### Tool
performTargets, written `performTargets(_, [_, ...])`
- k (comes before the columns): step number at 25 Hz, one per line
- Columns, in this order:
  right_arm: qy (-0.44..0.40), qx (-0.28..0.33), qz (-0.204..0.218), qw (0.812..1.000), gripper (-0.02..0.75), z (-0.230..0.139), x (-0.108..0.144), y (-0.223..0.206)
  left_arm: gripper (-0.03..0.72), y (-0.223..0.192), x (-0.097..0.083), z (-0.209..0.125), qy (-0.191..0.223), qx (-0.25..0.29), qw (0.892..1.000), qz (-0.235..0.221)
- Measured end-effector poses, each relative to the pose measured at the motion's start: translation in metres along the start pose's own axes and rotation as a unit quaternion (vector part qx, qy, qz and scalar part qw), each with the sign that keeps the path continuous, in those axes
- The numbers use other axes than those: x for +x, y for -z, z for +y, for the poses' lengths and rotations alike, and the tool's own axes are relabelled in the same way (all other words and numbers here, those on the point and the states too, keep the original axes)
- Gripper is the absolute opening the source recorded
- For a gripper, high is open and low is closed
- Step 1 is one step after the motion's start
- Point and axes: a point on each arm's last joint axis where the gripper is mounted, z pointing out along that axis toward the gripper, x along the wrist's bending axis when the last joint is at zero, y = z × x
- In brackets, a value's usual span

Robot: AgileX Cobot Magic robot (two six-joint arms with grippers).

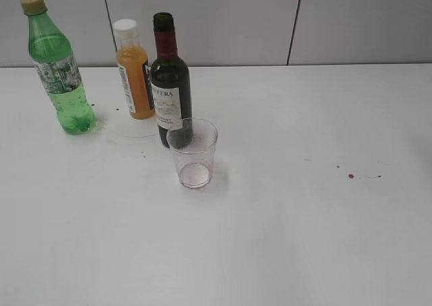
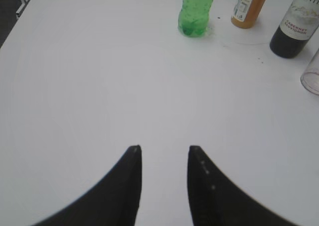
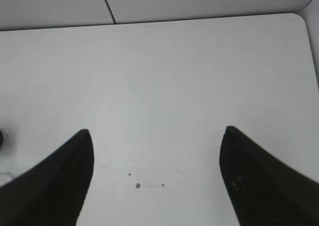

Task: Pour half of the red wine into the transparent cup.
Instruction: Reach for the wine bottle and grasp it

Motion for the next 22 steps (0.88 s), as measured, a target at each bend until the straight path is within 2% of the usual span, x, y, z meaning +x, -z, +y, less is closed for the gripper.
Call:
performTargets(5, [0.013, -0.008, -0.028, 1.0, 0.591, -0.046, -0.01, 0.052, 0.237, 0.0, 0.0, 0.0, 0.0, 0.0, 1.0, 0.0])
performTargets(13, [0.014, -0.009, -0.031, 0.999, 0.591, -0.159, -0.023, 0.108, 0.237, 0.0, 0.0, 0.0, 0.0, 0.0, 1.0, 0.0])
performTargets(17, [0.013, -0.014, -0.03, 0.999, 0.591, -0.212, -0.029, 0.118, 0.237, 0.0, 0.0, 0.0, 0.0, 0.0, 1.0, 0.0])
performTargets(22, [0.007, -0.013, -0.018, 1.0, 0.591, -0.27, -0.033, 0.111, 0.237, 0.0, 0.0, 0.0, 0.0, 0.0, 1.0, 0.0])
